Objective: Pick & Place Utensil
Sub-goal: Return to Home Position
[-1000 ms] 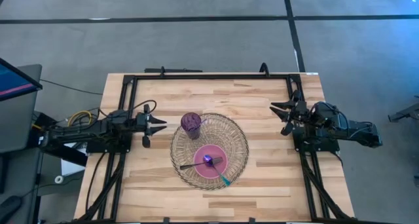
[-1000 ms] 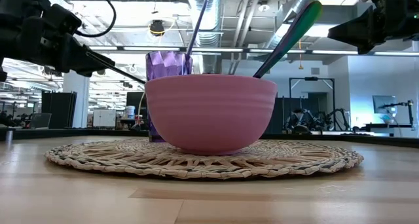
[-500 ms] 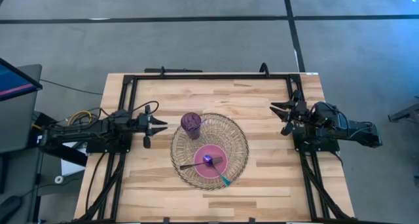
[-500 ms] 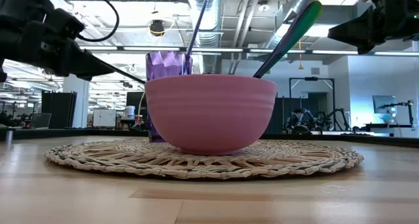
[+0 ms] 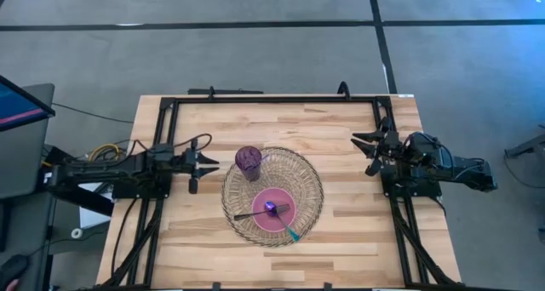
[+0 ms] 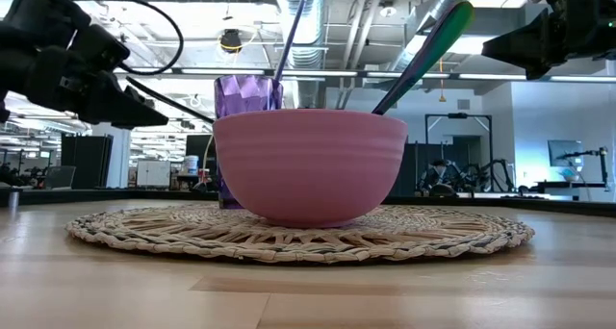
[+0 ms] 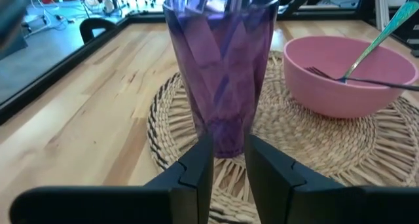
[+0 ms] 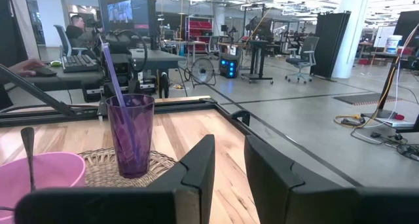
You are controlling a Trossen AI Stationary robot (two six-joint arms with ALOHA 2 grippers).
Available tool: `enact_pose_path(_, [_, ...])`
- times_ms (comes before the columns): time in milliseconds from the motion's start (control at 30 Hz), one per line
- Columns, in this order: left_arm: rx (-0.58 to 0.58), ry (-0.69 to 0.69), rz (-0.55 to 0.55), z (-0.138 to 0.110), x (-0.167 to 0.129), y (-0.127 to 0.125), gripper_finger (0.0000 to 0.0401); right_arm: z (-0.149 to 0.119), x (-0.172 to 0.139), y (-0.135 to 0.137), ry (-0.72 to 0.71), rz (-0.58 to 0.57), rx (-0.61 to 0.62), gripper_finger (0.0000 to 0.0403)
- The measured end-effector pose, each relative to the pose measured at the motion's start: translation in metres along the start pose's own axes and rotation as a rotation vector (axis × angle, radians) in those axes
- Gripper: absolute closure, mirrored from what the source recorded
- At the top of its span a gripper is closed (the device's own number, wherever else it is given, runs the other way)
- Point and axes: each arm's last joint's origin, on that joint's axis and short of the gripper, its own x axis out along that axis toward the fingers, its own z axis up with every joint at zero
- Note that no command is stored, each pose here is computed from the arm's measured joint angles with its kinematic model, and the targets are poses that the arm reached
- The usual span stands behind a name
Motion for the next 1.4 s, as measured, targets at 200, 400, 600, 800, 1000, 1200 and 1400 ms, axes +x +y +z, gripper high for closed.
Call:
enact_pose_path(200, [-0.002, 0.031, -0.003, -0.002, 0.002, 0.0, 0.0313, 0.0, 0.0, 0.0, 0.0, 0.0, 0.0, 0.0326])
enact_pose_path(400, [-0.004, 0.057, -0.006, -0.005, 0.004, 0.0, 0.0313, 0.0, 0.0, 0.0, 0.0, 0.0, 0.0, 0.0326])
enact_pose_path(600, [-0.004, 0.059, -0.007, -0.005, 0.004, 0.0, 0.0313, 0.0, 0.0, 0.0, 0.0, 0.0, 0.0, 0.0326])
enact_pose_path(800, [-0.002, 0.031, -0.004, -0.002, 0.003, 0.0, 0.0313, 0.0, 0.0, 0.0, 0.0, 0.0, 0.0, 0.0326])
enact_pose_path(1000, [0.0, -0.001, -0.001, 0.0, 0.001, 0.0, 0.0313, 0.0, 0.0, 0.0, 0.0, 0.0, 0.0, 0.0326])
enact_pose_path(1200, [0.003, -0.054, 0.005, 0.005, -0.002, 0.0, 0.0313, 0.0, 0.0, 0.0, 0.0, 0.0, 0.0, 0.0326])
enact_pose_path(1400, [0.005, -0.078, 0.008, 0.006, -0.004, 0.0, 0.0313, 0.0, 0.0, 0.0, 0.0, 0.0, 0.0, 0.0326])
